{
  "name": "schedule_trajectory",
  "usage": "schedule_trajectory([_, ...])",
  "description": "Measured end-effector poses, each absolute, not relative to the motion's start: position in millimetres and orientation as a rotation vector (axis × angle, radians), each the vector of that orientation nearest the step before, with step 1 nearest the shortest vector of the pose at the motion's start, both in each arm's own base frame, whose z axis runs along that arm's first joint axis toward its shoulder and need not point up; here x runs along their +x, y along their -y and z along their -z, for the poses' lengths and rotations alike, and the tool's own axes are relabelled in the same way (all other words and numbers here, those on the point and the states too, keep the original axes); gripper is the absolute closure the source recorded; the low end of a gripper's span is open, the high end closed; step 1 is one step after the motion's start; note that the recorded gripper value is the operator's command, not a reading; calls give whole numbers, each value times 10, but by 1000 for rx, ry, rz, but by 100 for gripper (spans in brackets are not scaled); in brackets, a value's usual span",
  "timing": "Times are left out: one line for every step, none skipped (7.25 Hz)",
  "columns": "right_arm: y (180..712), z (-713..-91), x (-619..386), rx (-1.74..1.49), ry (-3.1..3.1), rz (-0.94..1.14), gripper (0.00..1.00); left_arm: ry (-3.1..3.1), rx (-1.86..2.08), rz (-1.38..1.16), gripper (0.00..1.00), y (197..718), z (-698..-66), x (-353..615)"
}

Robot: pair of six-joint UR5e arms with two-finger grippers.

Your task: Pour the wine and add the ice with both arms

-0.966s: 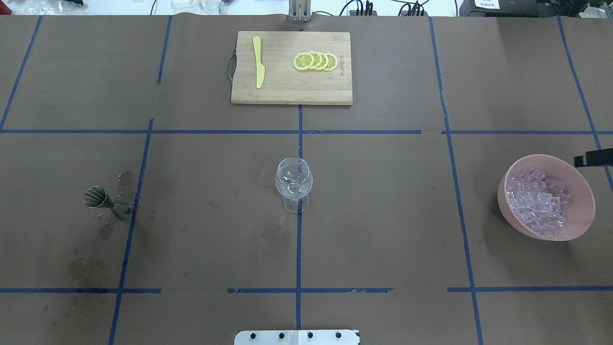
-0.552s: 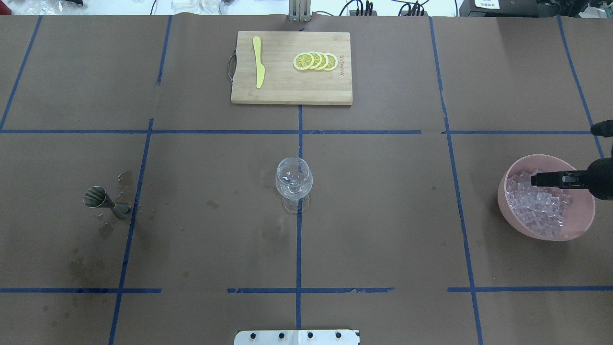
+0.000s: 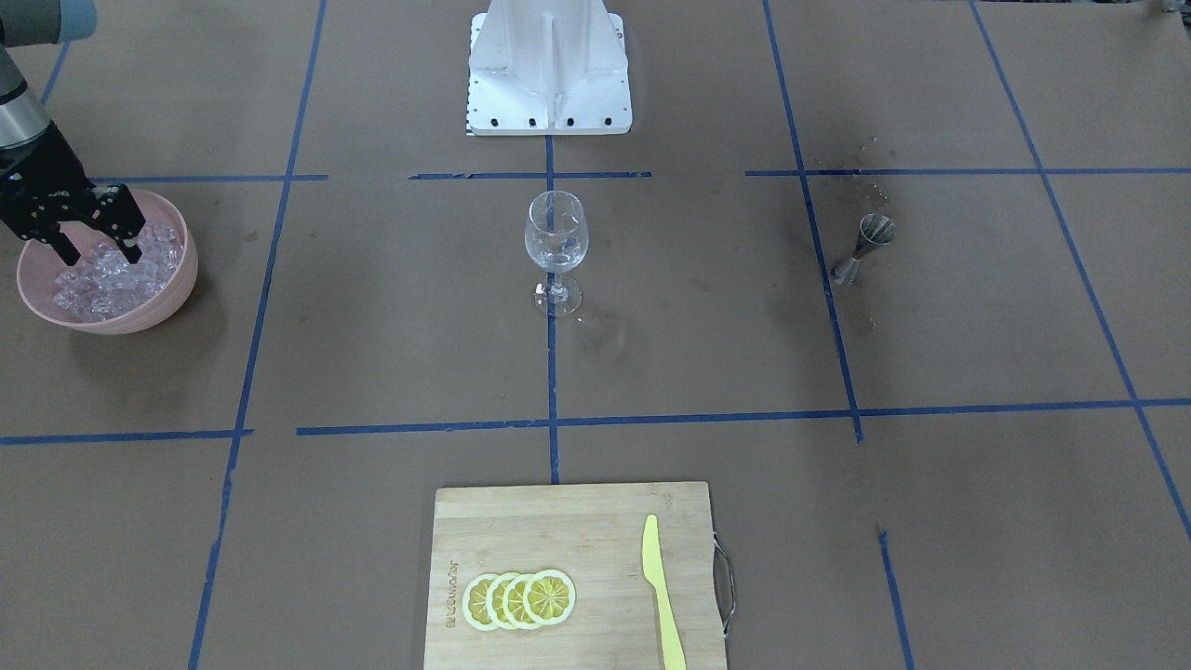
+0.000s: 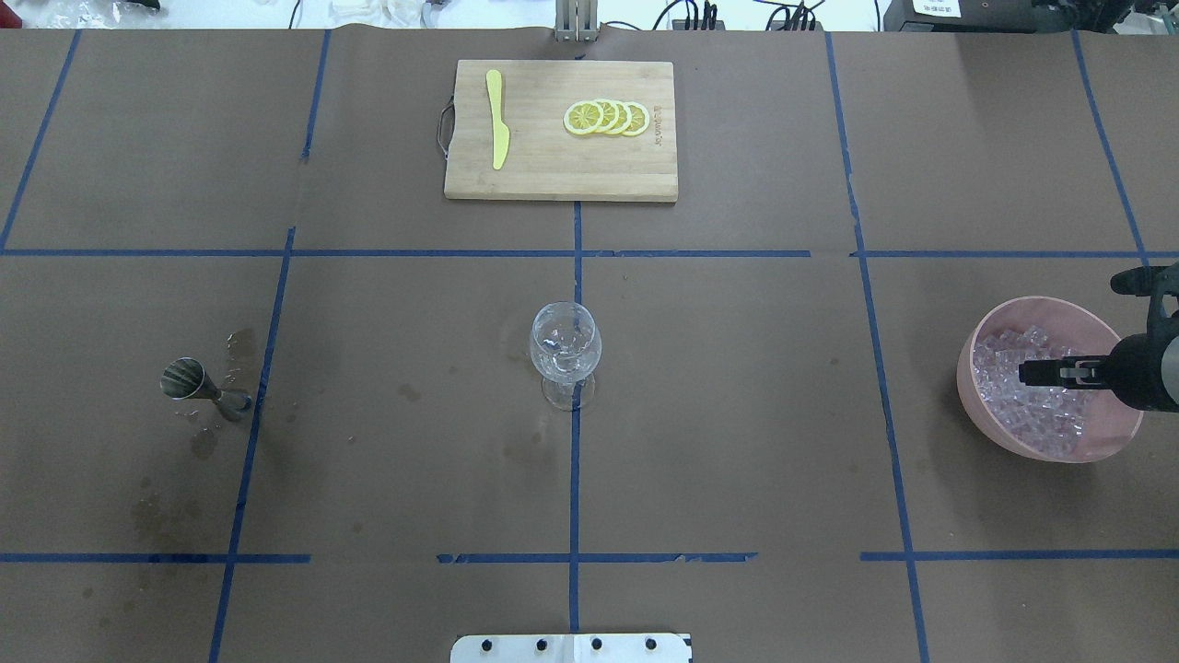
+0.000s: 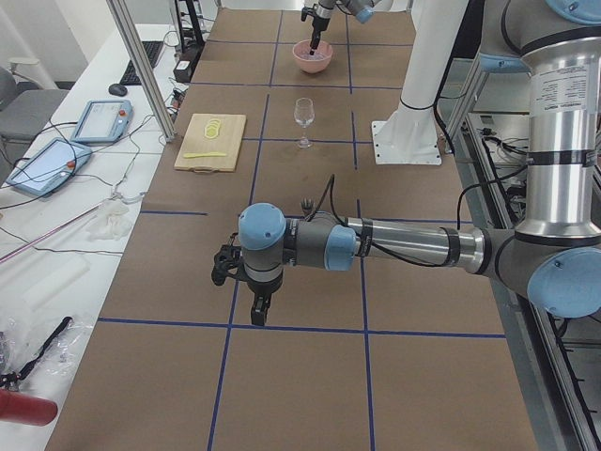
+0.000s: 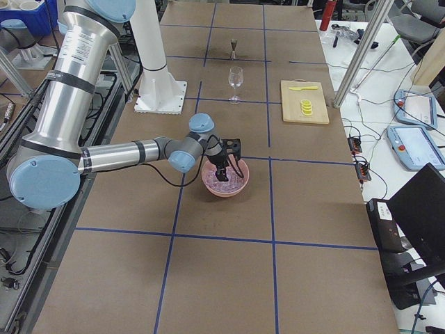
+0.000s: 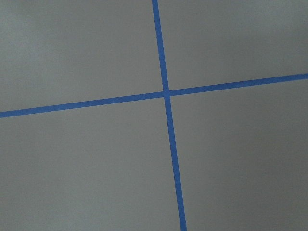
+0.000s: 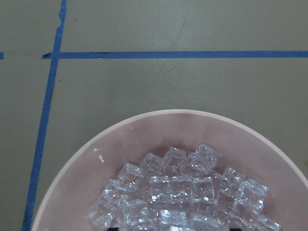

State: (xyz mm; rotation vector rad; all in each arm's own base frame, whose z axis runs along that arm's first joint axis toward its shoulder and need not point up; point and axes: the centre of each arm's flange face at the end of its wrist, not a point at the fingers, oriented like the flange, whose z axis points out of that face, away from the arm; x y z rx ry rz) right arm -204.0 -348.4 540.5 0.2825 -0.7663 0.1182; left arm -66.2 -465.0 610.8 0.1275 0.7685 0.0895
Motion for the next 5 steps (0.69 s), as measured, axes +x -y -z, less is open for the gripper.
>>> schedule_trajectory([3467, -5426, -2049, 279, 762, -114, 38, -769, 129, -90, 0, 4655, -6103, -662])
schedule_trajectory([3454, -5432, -2064, 277, 762, -109, 39, -769, 130, -91, 0, 4662, -6096, -662])
schedule_trajectory([3439, -5435, -2087, 274, 762, -103, 46, -768, 132, -91, 0, 4671, -6090, -662])
schedule_trajectory([3422, -5437, -2113, 270, 763, -95, 71, -768, 132, -92, 0, 4677, -6086, -662])
schedule_trajectory([3410, -5438, -2131, 269, 763, -89, 92, -768, 133, -92, 0, 4680, -6083, -662])
